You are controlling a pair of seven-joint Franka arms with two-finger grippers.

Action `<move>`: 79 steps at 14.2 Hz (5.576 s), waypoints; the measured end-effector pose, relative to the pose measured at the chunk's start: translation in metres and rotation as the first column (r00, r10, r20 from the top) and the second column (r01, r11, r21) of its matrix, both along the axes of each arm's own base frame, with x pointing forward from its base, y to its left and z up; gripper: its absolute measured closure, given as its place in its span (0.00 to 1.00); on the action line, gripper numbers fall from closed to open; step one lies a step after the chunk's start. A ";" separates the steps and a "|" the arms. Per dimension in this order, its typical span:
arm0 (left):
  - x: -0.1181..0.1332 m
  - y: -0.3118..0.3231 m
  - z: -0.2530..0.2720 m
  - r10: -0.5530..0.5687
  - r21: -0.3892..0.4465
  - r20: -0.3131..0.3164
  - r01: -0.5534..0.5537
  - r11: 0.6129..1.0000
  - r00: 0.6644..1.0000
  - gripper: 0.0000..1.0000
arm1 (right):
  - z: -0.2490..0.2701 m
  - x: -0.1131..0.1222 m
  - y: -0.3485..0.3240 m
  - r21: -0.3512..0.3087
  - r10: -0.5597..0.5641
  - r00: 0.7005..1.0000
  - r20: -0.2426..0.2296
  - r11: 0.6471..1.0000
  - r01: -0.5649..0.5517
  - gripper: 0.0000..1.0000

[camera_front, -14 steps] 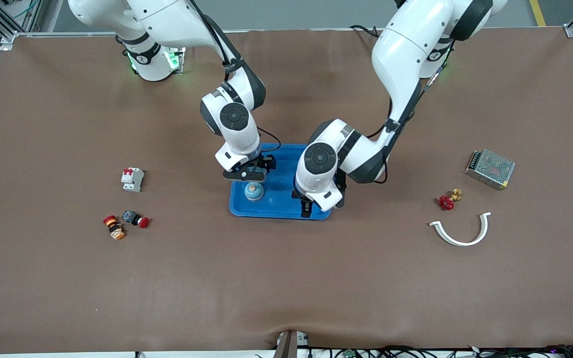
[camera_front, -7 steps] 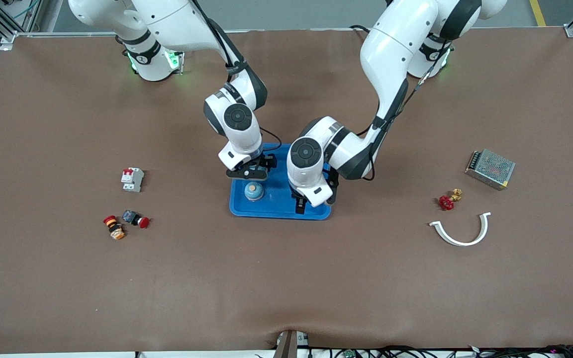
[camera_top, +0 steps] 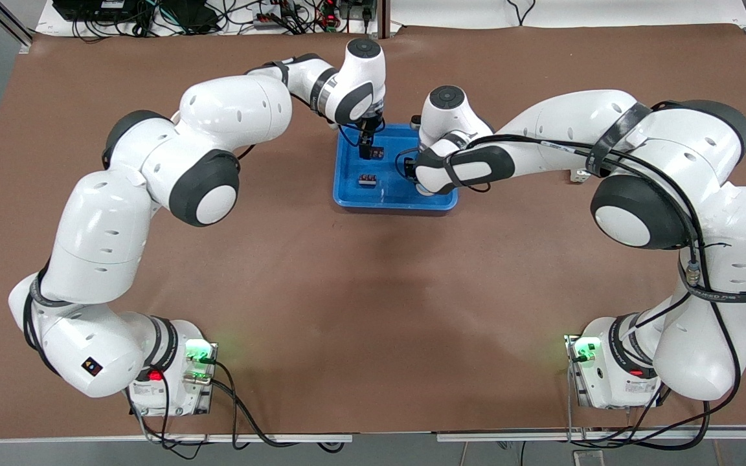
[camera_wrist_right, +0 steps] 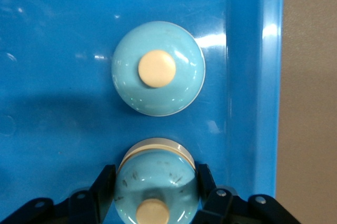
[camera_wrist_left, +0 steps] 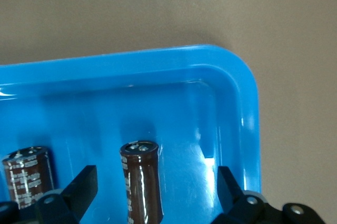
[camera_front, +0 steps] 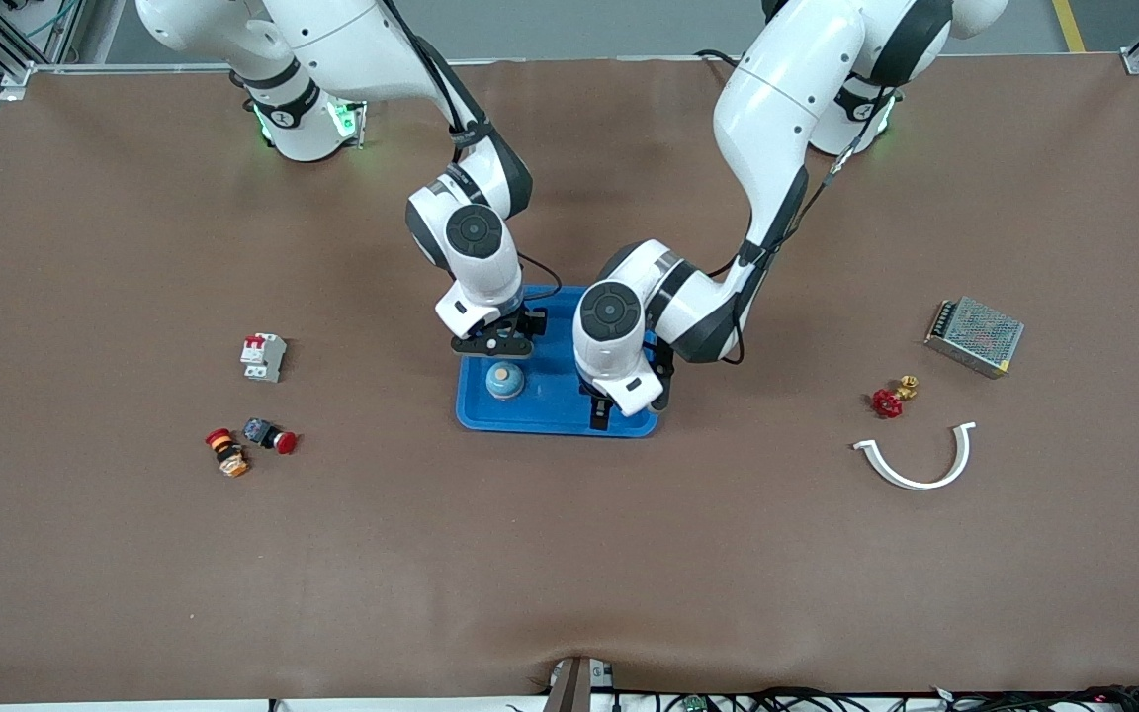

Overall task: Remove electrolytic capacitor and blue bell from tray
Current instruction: 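Grasp a bell with the right gripper while the left gripper grasps a capacitor, then carry the bell with the right gripper while the left gripper lifts the capacitor, then release the bell with the right gripper while the left gripper carries the capacitor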

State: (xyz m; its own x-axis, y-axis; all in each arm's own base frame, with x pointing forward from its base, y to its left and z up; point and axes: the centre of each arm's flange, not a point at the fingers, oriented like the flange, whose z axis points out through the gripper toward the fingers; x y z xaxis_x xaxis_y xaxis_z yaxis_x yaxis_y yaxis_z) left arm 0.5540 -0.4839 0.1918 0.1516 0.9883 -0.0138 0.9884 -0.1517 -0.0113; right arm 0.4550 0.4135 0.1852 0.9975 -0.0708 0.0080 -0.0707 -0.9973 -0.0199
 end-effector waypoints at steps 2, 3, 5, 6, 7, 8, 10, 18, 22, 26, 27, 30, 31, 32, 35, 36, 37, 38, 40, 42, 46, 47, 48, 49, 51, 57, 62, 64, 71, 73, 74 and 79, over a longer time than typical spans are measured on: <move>0.000 -0.002 -0.003 -0.002 -0.005 0.006 0.002 1.000 1.000 0.00 | 0.001 0.001 0.000 0.002 -0.001 1.000 0.003 1.000 0.001 0.33; -0.001 -0.002 -0.004 -0.003 -0.006 0.007 0.003 1.000 1.000 0.00 | 0.001 0.001 0.000 0.002 -0.002 1.000 0.004 1.000 0.002 0.33; -0.003 -0.005 -0.007 -0.007 -0.010 0.011 0.007 1.000 1.000 0.00 | 0.007 0.004 0.002 0.010 -0.002 1.000 0.012 1.000 0.002 0.33; -0.004 -0.007 -0.008 -0.010 -0.010 0.012 0.010 1.000 1.000 0.00 | 0.014 0.007 0.003 0.013 -0.004 1.000 0.014 1.000 0.004 0.33; -0.006 -0.009 -0.009 -0.014 -0.011 0.012 0.014 1.000 1.000 0.00 | 0.026 0.011 0.002 0.011 -0.009 1.000 0.008 1.000 0.009 0.33; -0.009 -0.012 -0.010 -0.018 -0.011 0.012 0.019 1.000 1.000 0.00 | 0.044 0.018 -0.001 0.005 -0.019 1.000 -0.004 1.000 0.019 0.33; -0.013 -0.017 -0.011 0.003 -0.011 0.012 -0.003 1.000 1.000 0.03 | 0.098 0.041 -0.024 -0.012 -0.028 0.998 -0.054 1.000 0.027 0.33; -0.015 -0.021 -0.008 -0.020 -0.014 0.021 0.020 1.000 1.000 0.69 | 0.252 0.130 -0.260 0.001 0.261 0.955 -0.141 0.965 -0.263 0.33; -0.013 -0.022 -0.001 -0.065 -0.006 0.021 0.065 0.998 0.998 0.69 | 0.241 0.143 -0.353 -0.006 0.372 0.913 -0.165 0.926 -0.378 0.33; -0.019 -0.020 0.018 -0.288 0.047 -0.044 0.290 0.956 0.957 0.69 | 0.228 0.150 -0.464 0.002 0.458 0.882 -0.110 0.887 -0.461 0.33; -0.022 -0.019 0.025 -0.354 0.052 -0.069 0.357 0.932 0.933 0.69 | 0.219 0.147 -0.486 -0.002 0.468 0.878 -0.096 0.882 -0.471 0.33; -0.021 -0.017 0.056 -0.506 0.044 -0.077 0.510 0.859 0.859 0.69 | 0.186 0.133 -0.534 -0.001 0.473 0.877 -0.089 0.880 -0.475 0.33; -0.022 -0.015 0.064 -0.547 0.042 -0.088 0.551 0.833 0.833 0.69 | 0.173 0.127 -0.541 -0.003 0.470 0.879 -0.086 0.882 -0.472 0.33; -0.022 -0.012 0.070 -0.574 0.042 -0.102 0.580 0.814 0.813 0.69 | 0.156 0.121 -0.544 -0.012 0.466 0.881 -0.075 0.883 -0.469 0.33; -0.027 -0.001 0.073 -0.643 0.056 -0.166 0.659 0.750 0.747 0.69 | 0.104 0.096 -0.545 -0.050 0.461 0.887 -0.033 0.886 -0.462 0.33; -0.029 0.004 0.072 -0.663 0.066 -0.182 0.682 0.729 0.726 0.69 | 0.093 0.089 -0.545 -0.055 0.459 0.888 -0.027 0.886 -0.460 0.33; -0.032 0.009 0.072 -0.682 0.071 -0.196 0.704 0.707 0.705 0.69 | 0.087 0.084 -0.547 -0.054 0.458 0.888 -0.028 0.887 -0.459 0.33; -0.035 0.015 0.073 -0.701 0.071 -0.208 0.726 0.684 0.682 0.69 | 0.084 0.082 -0.549 -0.053 0.457 0.889 -0.029 0.887 -0.458 0.33; -0.044 0.029 0.078 -0.739 0.061 -0.225 0.766 0.639 0.635 0.69 | 0.082 0.080 -0.552 -0.049 0.457 0.889 -0.034 0.887 -0.458 0.33; -0.052 0.045 0.085 -0.769 0.066 -0.218 0.795 0.603 0.601 0.69 | 0.073 0.076 -0.552 -0.049 0.458 0.888 -0.036 0.887 -0.459 0.33; -0.071 0.083 0.088 -0.839 0.079 -0.206 0.863 0.499 0.504 0.69 | 0.043 0.068 -0.549 -0.055 0.462 0.886 -0.037 0.884 -0.464 0.33; -0.076 0.092 0.089 -0.856 0.077 -0.200 0.878 0.472 0.477 0.69 | 0.038 0.068 -0.549 -0.053 0.463 0.885 -0.040 0.884 -0.465 0.33; -0.082 0.101 0.089 -0.871 0.080 -0.196 0.892 0.444 0.451 0.69 | 0.034 0.067 -0.548 -0.052 0.464 0.885 -0.043 0.883 -0.466 0.33; -0.087 0.109 0.089 -0.885 0.081 -0.190 0.905 0.417 0.425 0.69 | 0.032 0.067 -0.548 -0.053 0.464 0.885 -0.043 0.883 -0.466 0.33; -0.098 0.129 0.083 -0.916 0.069 -0.187 0.935 0.347 0.354 0.69 | 0.026 0.068 -0.548 -0.058 0.465 0.884 -0.039 0.882 -0.467 0.33; -0.111 0.197 0.072 -0.955 0.065 -0.186 0.972 0.224 0.232 0.69 | 0.014 0.067 -0.548 -0.059 0.467 0.883 -0.043 0.881 -0.469 0.33; -0.115 0.253 0.063 -0.982 0.066 -0.139 0.990 0.123 0.132 0.69 | 0.007 0.067 -0.547 -0.064 0.469 0.882 -0.039 0.880 -0.471 0.33; -0.114 0.276 0.058 -0.989 0.066 -0.123 0.995 0.077 0.085 0.69 | 0.004 0.067 -0.547 -0.064 0.470 0.882 -0.039 0.879 -0.472 0.33; -0.109 0.335 0.043 -0.994 0.053 -0.104 0.998 -0.032 -0.026 0.69 | -0.002 0.066 -0.545 -0.060 0.473 0.880 -0.045 0.878 -0.475 0.33; -0.110 0.338 0.034 -0.995 0.050 -0.100 0.998 -0.031 -0.026 0.69 | -0.002 0.066 -0.545 -0.060 0.473 0.880 -0.045 0.878 -0.475 0.32; -0.110 0.339 0.029 -0.995 0.043 -0.100 0.999 -0.030 -0.025 0.69 | -0.002 0.066 -0.545 -0.060 0.474 0.880 -0.045 0.878 -0.475 0.28; -0.114 0.340 0.002 -0.994 0.012 -0.100 0.999 -0.034 -0.032 0.69 | 0.002 0.070 -0.536 -0.052 0.487 0.873 -0.043 0.871 -0.488 0.00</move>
State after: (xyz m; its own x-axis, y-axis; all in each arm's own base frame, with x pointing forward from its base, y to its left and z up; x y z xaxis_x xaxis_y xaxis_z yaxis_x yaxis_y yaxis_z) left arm 0.4398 -0.1437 0.1940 0.9830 -0.1828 -0.0175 -0.1836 -0.9766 -0.1120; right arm 0.5254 -0.1228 0.1875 0.9051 0.4241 -0.0313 0.4251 -0.9045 0.0348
